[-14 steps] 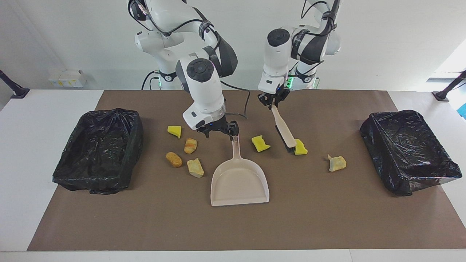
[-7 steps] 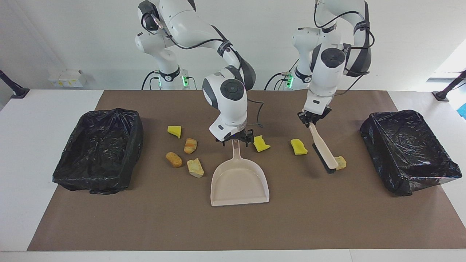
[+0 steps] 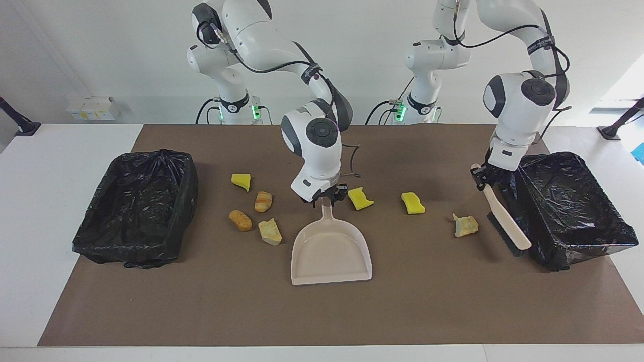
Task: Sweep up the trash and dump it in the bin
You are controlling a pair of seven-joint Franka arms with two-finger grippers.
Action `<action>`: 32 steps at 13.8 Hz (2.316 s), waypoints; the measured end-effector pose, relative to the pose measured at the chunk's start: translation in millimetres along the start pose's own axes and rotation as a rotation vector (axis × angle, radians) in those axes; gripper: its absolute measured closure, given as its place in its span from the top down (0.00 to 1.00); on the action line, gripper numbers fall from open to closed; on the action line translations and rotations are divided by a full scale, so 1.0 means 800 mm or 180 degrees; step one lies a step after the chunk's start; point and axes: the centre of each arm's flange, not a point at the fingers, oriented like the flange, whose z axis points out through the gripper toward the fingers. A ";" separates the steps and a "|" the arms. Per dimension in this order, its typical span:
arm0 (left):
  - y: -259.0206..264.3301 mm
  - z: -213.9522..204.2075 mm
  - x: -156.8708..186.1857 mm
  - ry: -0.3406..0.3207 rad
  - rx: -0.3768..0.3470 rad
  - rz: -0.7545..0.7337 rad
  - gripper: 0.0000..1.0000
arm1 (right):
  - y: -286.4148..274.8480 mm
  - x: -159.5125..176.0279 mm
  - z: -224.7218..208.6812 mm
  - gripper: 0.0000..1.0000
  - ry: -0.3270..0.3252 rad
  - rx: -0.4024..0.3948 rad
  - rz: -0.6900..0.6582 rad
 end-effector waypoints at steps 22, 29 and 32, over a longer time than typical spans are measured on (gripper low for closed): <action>0.157 0.056 -0.117 -0.0104 -0.0068 0.1770 0.26 | 0.193 -0.089 -0.092 0.31 -0.0648 -0.0120 -0.4206; 0.218 0.045 -0.157 -0.0255 -0.0199 0.1872 0.26 | 0.164 -0.133 -0.038 0.31 -0.0681 -0.0324 -0.4295; 0.257 0.040 -0.182 -0.0268 -0.0238 0.1822 0.26 | 0.146 -0.147 -0.022 0.31 -0.0679 -0.0376 -0.4203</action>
